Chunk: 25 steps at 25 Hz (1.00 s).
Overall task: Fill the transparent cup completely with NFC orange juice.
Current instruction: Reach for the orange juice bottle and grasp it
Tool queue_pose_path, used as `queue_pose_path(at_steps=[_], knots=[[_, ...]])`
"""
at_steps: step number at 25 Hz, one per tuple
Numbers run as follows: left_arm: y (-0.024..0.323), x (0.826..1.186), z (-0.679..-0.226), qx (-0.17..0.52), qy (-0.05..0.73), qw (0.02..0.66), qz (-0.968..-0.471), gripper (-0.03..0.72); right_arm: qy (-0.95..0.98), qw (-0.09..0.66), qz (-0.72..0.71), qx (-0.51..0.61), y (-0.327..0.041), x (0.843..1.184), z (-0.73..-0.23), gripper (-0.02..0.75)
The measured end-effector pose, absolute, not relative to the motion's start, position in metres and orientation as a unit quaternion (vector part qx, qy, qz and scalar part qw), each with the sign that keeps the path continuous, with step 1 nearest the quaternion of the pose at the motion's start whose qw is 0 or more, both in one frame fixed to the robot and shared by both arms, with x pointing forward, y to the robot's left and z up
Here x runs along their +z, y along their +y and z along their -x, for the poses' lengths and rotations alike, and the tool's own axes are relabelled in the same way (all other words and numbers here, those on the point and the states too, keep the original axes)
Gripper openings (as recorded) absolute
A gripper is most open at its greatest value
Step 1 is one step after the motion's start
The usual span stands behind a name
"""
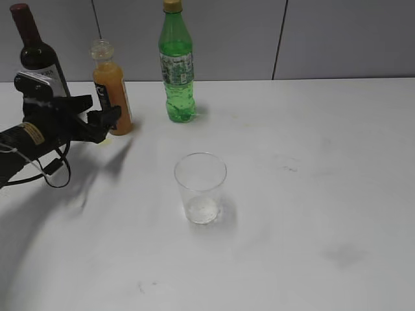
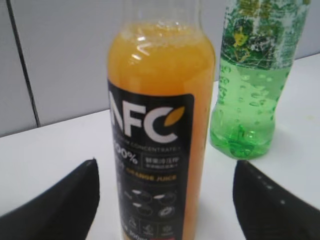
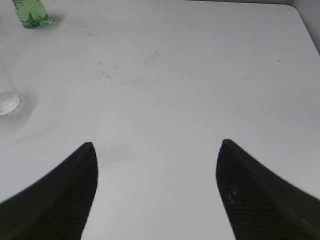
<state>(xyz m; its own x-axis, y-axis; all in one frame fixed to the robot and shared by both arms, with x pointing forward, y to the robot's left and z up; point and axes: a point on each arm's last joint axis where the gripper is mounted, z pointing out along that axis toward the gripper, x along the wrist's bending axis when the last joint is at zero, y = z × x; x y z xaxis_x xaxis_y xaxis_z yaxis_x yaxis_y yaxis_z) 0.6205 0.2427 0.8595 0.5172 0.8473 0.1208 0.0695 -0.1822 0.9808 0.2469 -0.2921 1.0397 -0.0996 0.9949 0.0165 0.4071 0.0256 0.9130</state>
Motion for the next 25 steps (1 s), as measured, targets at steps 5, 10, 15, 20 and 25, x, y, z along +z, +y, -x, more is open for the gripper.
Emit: queue_pose_path(at_steps=[5,10,15,20,25], knots=[[0.237,0.851,-0.634,0.359,0.35,0.544,-0.672,0.645,0.619,0.36,-0.566,0.408,-0.292,1.04,-0.247,0.573],[0.228,0.848,-0.65,0.359,0.348,0.55,-0.669,0.645,0.619,0.36,-0.566,0.408,-0.292,1.04,-0.247,0.573],[0.223,0.844,-0.663,0.361,0.345,0.55,-0.669,0.645,0.619,0.36,-0.566,0.408,-0.292,1.04,-0.247,0.573],[0.219,0.835,-0.673,0.356,0.354,0.556,-0.662,0.645,0.619,0.36,-0.566,0.408,-0.292,1.04,-0.247,0.573],[0.208,0.835,-0.68,0.355,0.345,0.564,-0.661,0.645,0.619,0.36,-0.566,0.408,-0.292,1.04,-0.247,0.573]])
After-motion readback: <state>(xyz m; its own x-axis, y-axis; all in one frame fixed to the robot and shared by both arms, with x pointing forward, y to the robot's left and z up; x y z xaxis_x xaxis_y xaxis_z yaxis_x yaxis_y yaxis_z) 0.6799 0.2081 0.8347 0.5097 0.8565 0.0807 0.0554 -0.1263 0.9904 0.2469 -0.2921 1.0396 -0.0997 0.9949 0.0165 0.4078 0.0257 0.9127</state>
